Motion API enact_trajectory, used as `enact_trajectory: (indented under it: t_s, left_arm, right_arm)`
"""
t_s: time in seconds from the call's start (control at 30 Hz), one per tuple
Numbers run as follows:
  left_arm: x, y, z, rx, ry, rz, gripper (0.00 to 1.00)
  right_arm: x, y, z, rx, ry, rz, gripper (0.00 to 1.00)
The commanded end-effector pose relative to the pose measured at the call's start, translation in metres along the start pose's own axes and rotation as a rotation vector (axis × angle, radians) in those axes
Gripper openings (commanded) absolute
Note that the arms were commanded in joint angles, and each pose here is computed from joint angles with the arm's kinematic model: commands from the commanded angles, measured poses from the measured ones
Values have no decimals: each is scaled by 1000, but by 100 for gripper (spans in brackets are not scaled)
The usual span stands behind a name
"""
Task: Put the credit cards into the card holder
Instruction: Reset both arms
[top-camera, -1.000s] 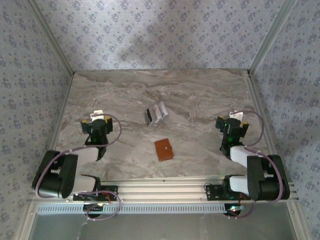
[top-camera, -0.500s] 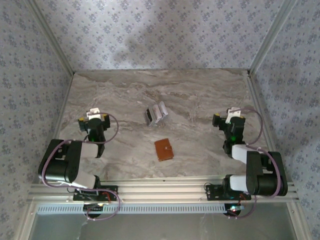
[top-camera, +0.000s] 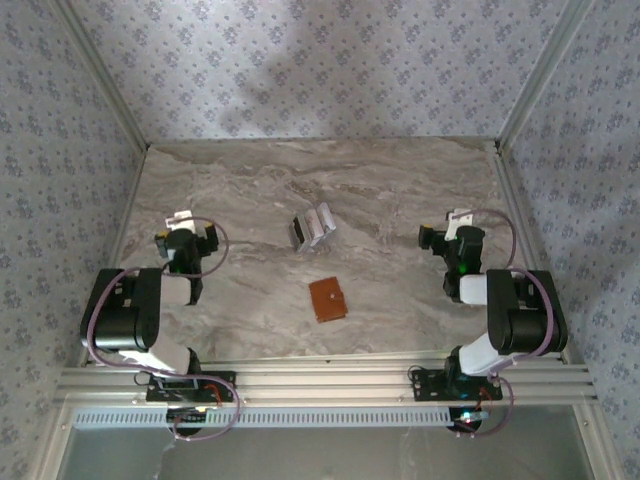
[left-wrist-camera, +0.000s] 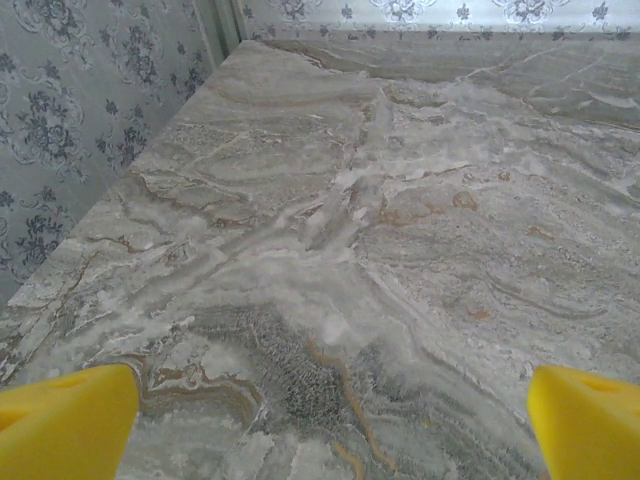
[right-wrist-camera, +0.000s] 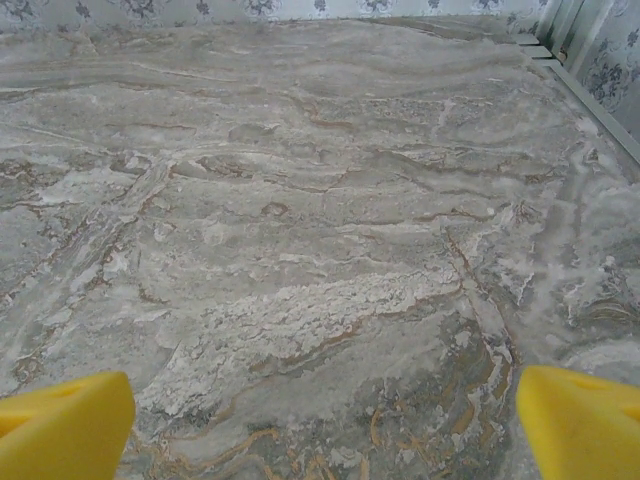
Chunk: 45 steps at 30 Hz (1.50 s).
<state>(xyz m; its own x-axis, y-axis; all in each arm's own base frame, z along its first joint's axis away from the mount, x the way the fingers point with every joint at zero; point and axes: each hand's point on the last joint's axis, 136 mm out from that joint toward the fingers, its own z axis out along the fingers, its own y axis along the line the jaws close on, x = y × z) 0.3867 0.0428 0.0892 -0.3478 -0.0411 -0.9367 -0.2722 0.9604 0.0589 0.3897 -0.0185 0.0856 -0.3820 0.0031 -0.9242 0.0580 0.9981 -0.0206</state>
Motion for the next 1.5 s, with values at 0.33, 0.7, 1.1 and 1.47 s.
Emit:
enact_trajectory:
  t_s: [0.33,0.7,1.1,1.47]
  left_arm:
    - [-5,-8,1,36,-2,-8,100]
    - [-5,-8,1,36,-1,-9,100]
    - [-5,-8,1,37,-1,-7,100]
    - [-5,-8,1,38,-2,-7,100]
  right_arm:
    - [2,3,2,-17,15,-16,100]
    - [1,3,2,-17,14,-16,100]
    - [2,3,2,-18,15,-17,100]
    - [2,3,2,-16,15,-16,100]
